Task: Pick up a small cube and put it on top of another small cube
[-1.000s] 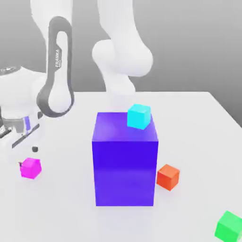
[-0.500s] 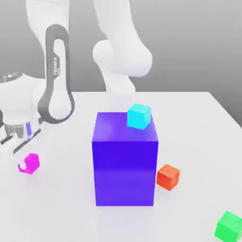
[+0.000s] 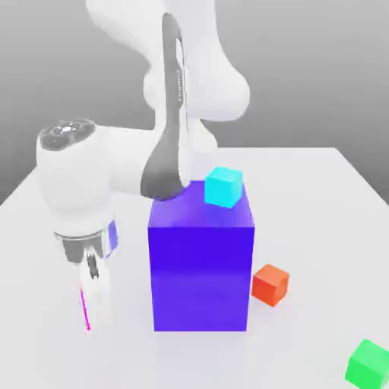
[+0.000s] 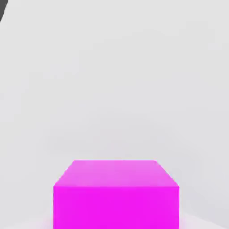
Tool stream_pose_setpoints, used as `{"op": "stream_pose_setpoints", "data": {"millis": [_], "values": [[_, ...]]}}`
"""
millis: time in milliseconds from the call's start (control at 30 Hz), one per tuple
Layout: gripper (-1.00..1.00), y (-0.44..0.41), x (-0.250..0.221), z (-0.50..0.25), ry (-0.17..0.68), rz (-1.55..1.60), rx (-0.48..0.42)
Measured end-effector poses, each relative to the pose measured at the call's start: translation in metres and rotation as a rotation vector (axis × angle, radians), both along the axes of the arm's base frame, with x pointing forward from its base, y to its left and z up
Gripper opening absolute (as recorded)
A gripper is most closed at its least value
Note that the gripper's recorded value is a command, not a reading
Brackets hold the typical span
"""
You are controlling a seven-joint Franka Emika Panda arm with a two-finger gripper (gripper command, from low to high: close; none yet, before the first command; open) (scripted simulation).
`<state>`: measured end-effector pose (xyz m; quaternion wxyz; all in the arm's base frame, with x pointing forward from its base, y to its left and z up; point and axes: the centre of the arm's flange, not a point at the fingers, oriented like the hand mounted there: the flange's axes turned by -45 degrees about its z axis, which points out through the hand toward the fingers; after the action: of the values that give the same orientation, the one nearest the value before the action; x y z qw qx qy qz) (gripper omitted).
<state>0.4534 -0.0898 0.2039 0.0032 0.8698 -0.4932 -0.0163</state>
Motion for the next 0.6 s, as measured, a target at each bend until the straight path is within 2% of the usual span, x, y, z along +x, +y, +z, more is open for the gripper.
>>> {"op": "stream_pose_setpoints", "data": {"millis": [233, 467, 567, 600], "values": [[-1.0, 0.17, 0.043, 0.015, -0.007, 0.408, 0.002], [-1.0, 0.34, 0.026, 0.032, -0.032, 0.775, 0.005], [-1.0, 0.357, 0.023, -0.004, -0.037, 0.81, 0.005], [1.0, 0.359, 0.022, -0.017, -0.036, 0.813, 0.005]]}}
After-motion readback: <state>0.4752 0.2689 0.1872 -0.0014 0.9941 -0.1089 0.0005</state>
